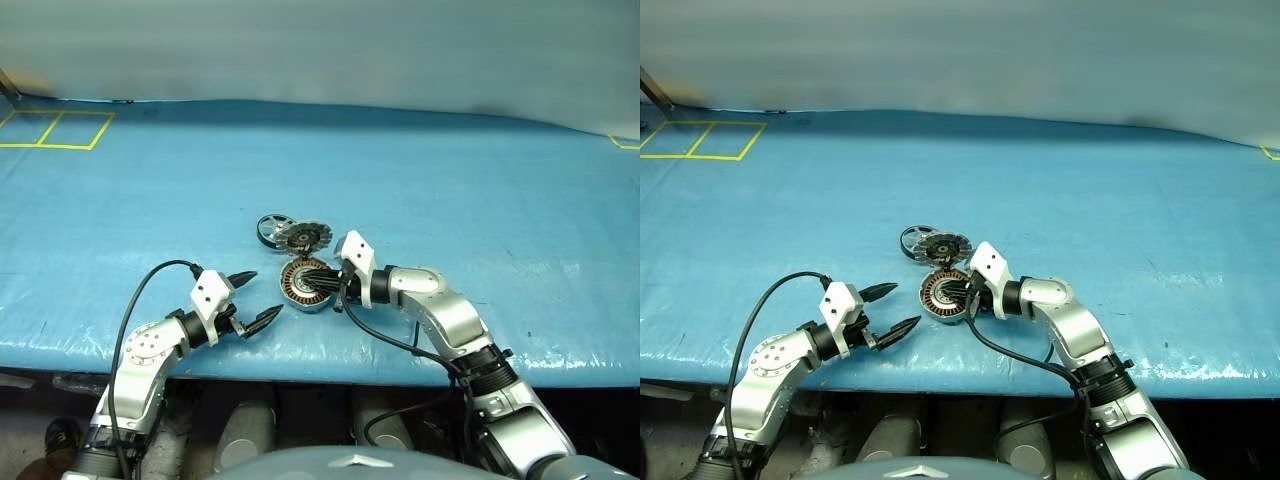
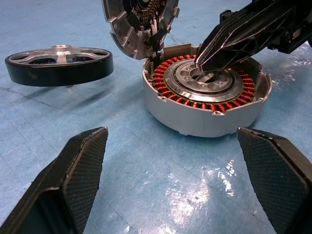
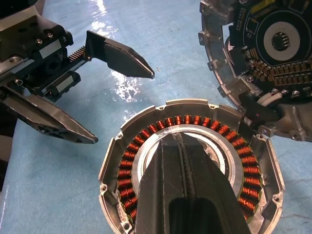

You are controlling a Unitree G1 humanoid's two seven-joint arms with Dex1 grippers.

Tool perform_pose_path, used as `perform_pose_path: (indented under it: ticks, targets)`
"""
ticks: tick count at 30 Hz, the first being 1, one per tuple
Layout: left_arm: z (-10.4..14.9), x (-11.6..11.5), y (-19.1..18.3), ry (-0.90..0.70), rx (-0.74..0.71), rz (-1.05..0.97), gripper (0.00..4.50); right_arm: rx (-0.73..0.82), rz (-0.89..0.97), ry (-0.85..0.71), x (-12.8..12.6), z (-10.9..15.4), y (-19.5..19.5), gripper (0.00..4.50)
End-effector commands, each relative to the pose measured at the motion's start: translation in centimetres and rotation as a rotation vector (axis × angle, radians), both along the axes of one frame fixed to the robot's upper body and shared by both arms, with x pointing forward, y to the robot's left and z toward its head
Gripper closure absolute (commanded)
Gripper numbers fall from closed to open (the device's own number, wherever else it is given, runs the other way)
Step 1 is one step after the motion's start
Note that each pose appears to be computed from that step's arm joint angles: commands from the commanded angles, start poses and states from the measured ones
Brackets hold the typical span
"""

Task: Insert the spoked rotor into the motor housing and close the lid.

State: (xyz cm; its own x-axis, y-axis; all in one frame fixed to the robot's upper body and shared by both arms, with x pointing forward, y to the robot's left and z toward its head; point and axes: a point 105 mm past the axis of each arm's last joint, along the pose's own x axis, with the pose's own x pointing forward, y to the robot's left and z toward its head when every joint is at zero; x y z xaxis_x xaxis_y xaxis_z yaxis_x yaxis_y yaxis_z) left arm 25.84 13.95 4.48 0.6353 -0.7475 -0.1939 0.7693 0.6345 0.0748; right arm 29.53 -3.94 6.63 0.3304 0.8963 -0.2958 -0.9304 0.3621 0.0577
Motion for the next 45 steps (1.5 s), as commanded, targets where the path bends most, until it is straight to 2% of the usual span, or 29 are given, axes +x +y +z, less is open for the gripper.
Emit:
perform_pose_path:
  ticks: [1, 6, 11, 20, 25, 34, 45]
  targets:
    - [1.2, 0.2, -0.3, -0.058, 0.008, -0.020, 0.00, -0.059, 0.018, -0.019, 0.0, -0.2, 0.0, 4.49]
    - [1.2, 0.2, -0.3, -0.060, 0.010, -0.017, 0.00, -0.158, -0.021, 0.000, 0.2, -1.8, -0.6, 4.49]
    - [1.1, 0.1, -0.3, -0.057, 0.009, -0.010, 0.00, -0.218, 0.012, -0.032, -0.2, -2.1, -0.7, 4.49]
    - [1.0, 0.1, -0.2, -0.053, 0.010, -0.004, 0.00, -0.360, -0.028, -0.088, 0.5, -2.6, -1.5, 4.49]
    - [1.0, 0.1, -0.1, -0.053, 0.011, -0.002, 0.00, -0.393, 0.019, -0.105, -0.2, -2.7, -1.3, 4.49]
    - [0.9, 0.1, -0.2, -0.048, 0.010, -0.001, 0.00, -0.425, -0.020, -0.175, 0.6, -1.7, -1.9, 4.49]
    - [0.9, 0.1, -0.3, -0.047, 0.010, -0.003, 0.00, -0.622, -0.002, -0.218, 0.4, -3.8, -3.5, 4.49]
